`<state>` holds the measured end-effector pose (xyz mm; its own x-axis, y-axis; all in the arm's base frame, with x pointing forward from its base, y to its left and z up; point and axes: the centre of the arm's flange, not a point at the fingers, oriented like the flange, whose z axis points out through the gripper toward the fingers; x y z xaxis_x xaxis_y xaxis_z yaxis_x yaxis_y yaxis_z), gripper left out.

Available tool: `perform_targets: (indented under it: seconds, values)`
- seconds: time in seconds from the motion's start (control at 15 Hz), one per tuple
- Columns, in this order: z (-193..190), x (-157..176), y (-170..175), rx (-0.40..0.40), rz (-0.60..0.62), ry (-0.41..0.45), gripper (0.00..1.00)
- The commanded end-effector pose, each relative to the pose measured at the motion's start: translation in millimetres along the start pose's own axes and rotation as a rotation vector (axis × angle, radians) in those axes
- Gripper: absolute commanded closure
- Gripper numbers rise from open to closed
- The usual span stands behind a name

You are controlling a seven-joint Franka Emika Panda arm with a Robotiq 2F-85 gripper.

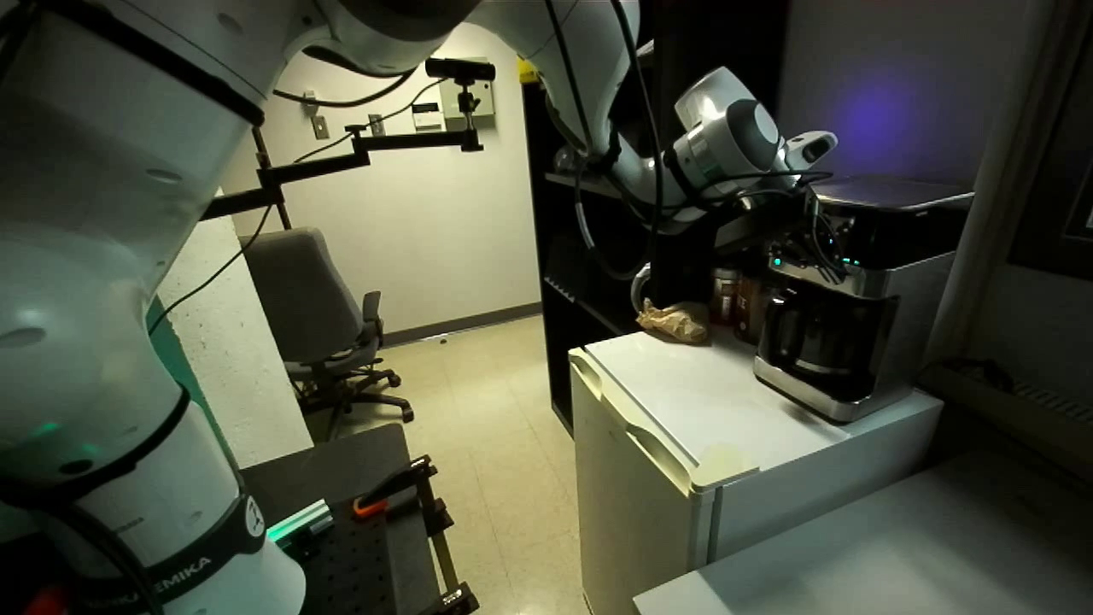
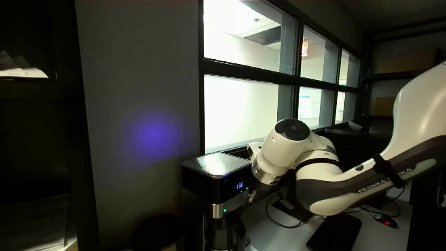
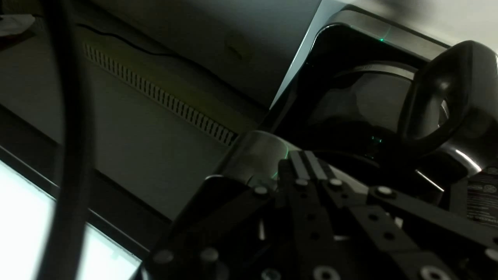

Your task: Turn off the coffeemaker.

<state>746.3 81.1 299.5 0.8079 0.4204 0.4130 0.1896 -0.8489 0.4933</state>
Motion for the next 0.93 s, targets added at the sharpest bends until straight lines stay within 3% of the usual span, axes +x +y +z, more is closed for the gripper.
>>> perform_targets:
  seconds: [0.0,0.87]
  values:
    - [-8,11,5,-0.022,-0.001,0.046,1.0]
    - [-16,14,24,-0.072,0.009,0.067,1.0]
